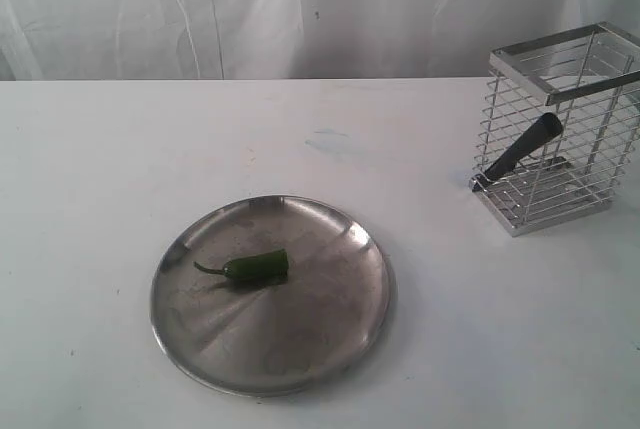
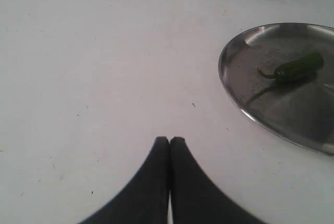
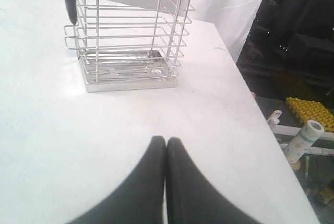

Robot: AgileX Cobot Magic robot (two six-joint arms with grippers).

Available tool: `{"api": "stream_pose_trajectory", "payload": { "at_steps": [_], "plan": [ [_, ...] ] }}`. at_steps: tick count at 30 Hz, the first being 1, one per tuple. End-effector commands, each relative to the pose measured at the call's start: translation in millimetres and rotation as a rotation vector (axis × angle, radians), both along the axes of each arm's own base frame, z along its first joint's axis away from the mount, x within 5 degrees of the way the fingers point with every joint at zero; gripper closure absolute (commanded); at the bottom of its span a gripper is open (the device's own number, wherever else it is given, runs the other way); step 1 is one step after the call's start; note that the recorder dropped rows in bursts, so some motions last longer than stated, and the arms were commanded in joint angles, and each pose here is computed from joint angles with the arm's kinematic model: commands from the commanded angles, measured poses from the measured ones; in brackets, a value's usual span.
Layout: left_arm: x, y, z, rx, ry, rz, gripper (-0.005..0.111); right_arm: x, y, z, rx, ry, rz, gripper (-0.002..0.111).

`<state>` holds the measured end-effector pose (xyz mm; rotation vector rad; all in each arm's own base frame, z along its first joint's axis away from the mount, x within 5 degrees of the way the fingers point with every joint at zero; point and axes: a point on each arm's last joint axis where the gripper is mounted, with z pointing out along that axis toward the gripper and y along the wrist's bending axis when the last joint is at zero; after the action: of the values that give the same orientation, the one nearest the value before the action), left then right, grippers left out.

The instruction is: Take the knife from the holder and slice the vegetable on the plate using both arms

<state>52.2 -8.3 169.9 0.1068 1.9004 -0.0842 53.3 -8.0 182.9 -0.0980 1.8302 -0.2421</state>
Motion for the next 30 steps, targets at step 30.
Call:
{"api": "stream_pose_trajectory", "payload": {
  "at_steps": [30],
  "plan": [
    [0,0,-1,-0.002,0.004,-0.008,0.107,3,7,24,1.113,-0.325,-0.065,0.108]
  ]
}}
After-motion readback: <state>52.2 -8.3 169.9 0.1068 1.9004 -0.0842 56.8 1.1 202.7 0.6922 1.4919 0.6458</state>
